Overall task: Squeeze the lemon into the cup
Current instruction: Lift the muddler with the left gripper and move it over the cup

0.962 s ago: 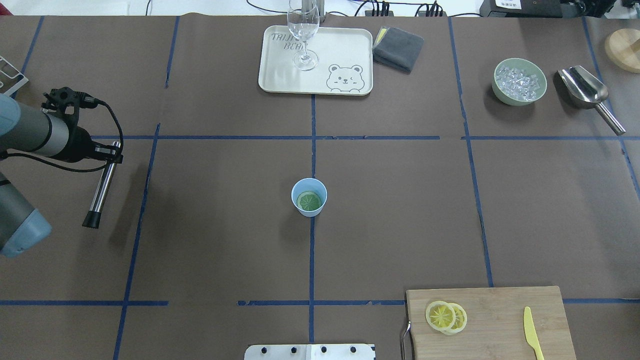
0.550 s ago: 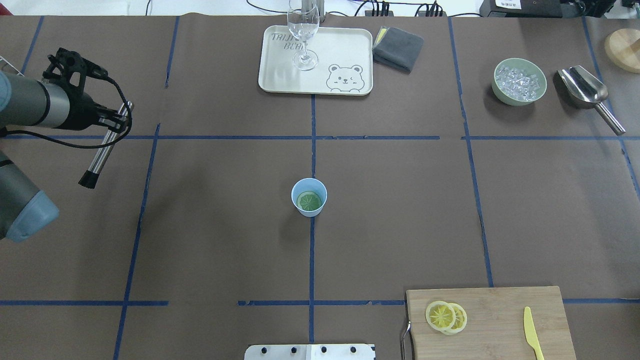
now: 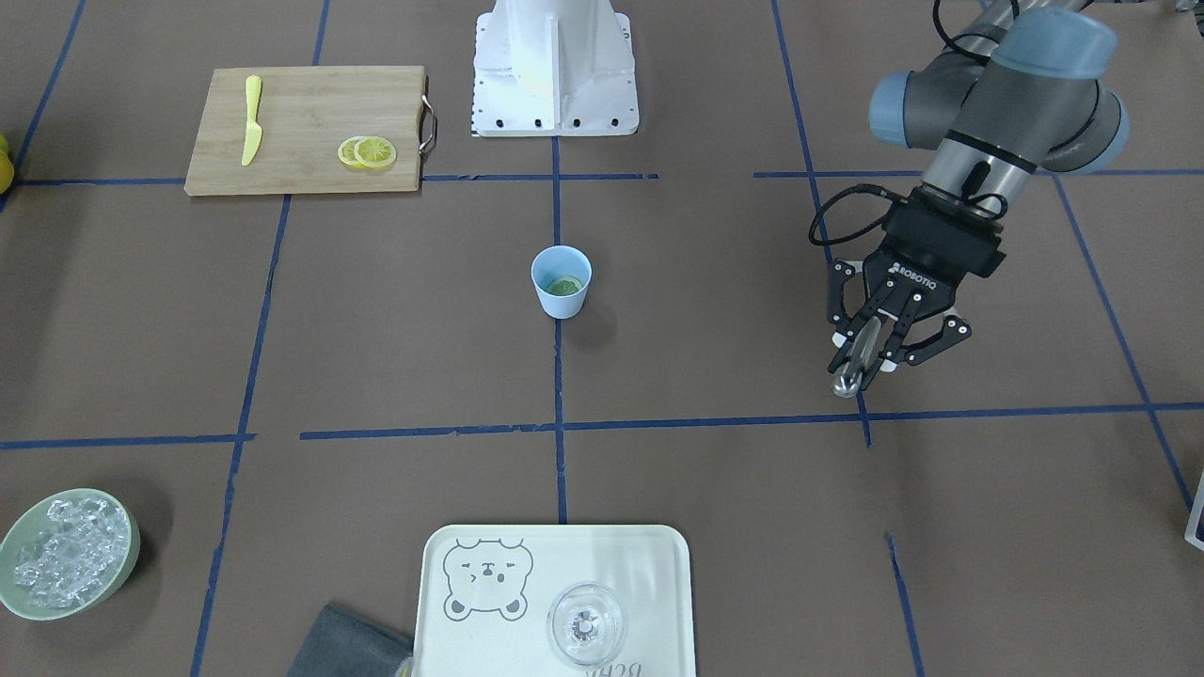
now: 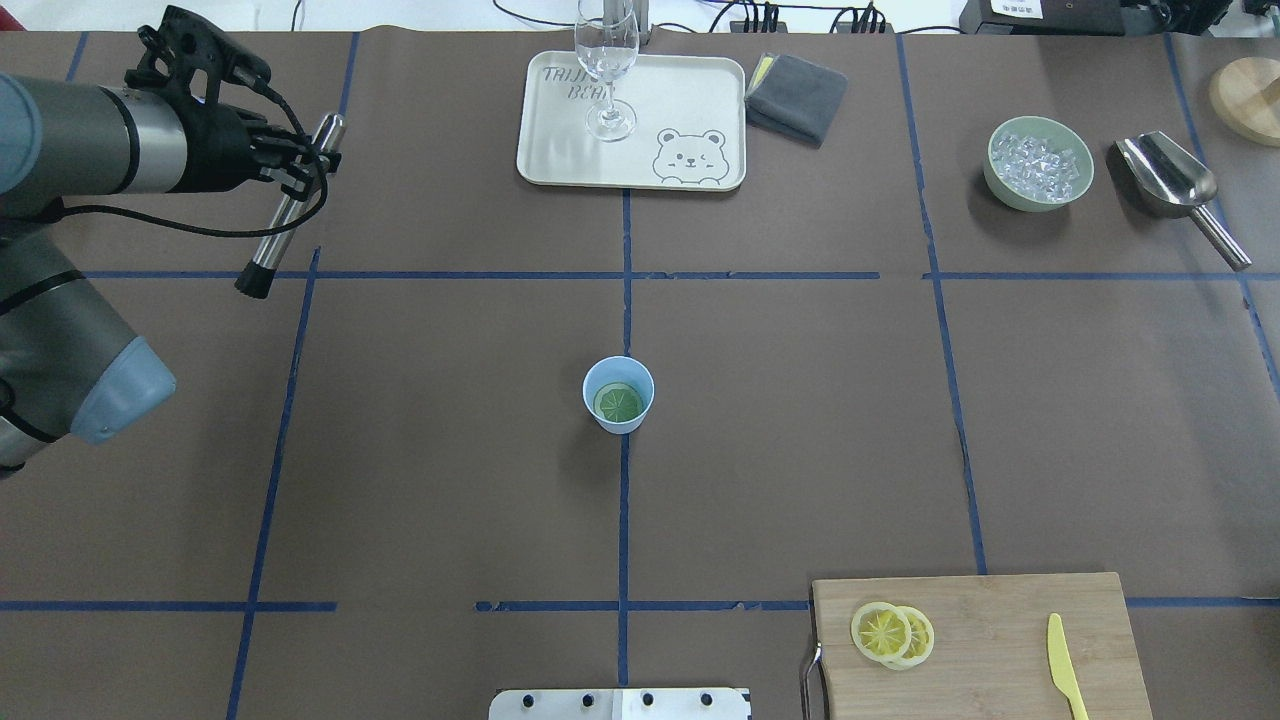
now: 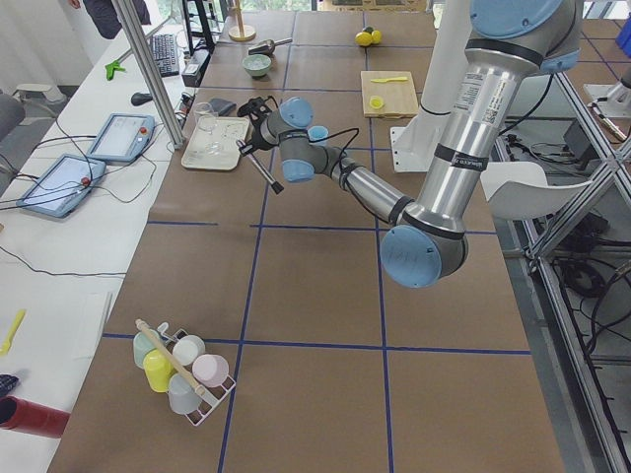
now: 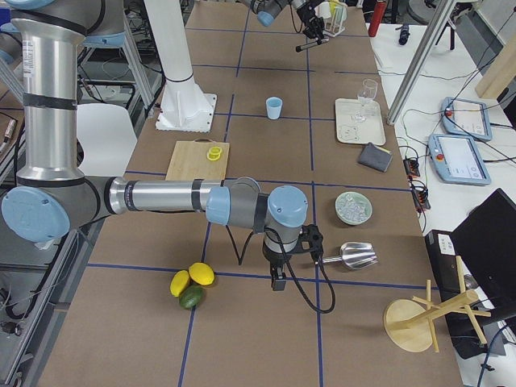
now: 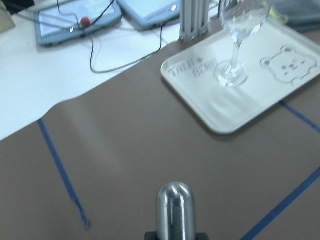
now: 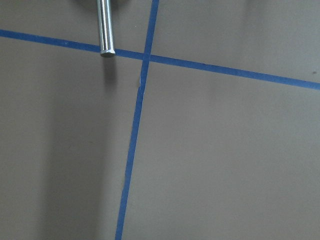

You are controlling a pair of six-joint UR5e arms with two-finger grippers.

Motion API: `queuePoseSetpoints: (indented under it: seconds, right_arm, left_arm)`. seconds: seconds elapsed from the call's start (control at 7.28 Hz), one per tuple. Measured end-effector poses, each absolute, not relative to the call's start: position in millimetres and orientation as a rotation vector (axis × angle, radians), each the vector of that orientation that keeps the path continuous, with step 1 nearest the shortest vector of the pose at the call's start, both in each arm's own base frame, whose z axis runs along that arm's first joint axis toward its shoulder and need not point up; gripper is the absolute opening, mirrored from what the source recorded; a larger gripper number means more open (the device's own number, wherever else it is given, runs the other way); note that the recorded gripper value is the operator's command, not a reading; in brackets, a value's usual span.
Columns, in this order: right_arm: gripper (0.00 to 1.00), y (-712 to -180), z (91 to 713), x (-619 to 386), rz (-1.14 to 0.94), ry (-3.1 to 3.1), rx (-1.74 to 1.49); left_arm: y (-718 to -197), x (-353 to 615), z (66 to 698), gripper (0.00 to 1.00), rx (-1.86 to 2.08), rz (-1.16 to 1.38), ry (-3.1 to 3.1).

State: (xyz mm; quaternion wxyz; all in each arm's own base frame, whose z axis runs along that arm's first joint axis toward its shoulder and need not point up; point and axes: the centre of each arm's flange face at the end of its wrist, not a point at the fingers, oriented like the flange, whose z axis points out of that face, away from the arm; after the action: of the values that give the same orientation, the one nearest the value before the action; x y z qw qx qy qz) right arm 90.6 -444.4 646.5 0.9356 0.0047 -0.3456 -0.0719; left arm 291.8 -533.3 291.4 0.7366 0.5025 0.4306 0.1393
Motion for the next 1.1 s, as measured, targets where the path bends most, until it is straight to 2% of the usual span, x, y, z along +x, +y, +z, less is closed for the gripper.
queuePoseSetpoints:
  seconds: [0.69, 1.1]
  right_arm:
    - [1.00, -438.2, 652.6, 96.7, -0.132, -0.701, 0.002]
    - [1.00, -437.2, 654.9, 101.7, -0.119, -0.700, 0.001]
  left_arm:
    - [-475.8, 342.4, 234.2, 0.00, 1.623, 0.399, 1.347]
    - [-445.2, 406.7, 223.4, 0.00, 1.771, 0.255, 1.516]
